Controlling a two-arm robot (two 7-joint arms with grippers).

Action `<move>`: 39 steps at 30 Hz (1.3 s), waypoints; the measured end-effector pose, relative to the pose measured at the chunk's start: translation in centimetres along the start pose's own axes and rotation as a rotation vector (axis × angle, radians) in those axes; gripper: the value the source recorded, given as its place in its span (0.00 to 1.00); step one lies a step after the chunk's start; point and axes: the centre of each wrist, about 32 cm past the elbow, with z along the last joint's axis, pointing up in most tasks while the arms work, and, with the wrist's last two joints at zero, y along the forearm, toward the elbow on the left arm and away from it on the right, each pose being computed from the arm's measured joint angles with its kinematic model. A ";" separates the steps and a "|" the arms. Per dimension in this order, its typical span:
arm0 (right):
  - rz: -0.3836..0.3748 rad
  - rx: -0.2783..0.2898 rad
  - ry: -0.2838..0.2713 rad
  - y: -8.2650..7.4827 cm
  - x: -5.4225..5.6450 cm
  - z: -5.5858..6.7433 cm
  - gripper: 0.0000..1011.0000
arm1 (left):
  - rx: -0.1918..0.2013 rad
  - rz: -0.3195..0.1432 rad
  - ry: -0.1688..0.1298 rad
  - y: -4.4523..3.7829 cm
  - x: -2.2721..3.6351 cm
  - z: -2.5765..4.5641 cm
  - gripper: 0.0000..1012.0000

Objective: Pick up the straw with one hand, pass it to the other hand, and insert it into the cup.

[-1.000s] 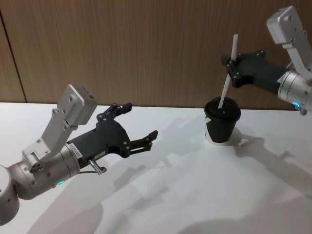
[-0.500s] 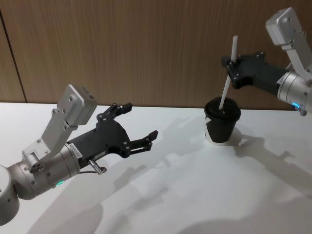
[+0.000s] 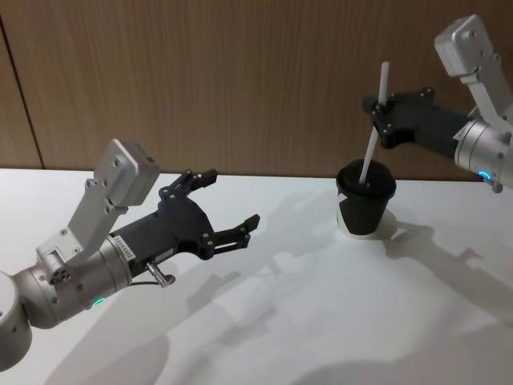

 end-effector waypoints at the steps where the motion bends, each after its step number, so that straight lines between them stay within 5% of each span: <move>1: 0.000 -0.002 0.003 0.0 0.0 0.0 0.00 | 0.000 0.000 0.000 0.00 0.00 0.00 0.99; 30: -0.015 -0.020 0.039 0.8 0.1 -1.0 0.02 | 0.000 0.000 0.000 0.00 0.00 0.00 0.99; 39: -0.017 -0.019 0.037 0.9 0.2 -1.1 0.29 | 0.000 0.000 0.000 0.00 0.00 0.00 0.99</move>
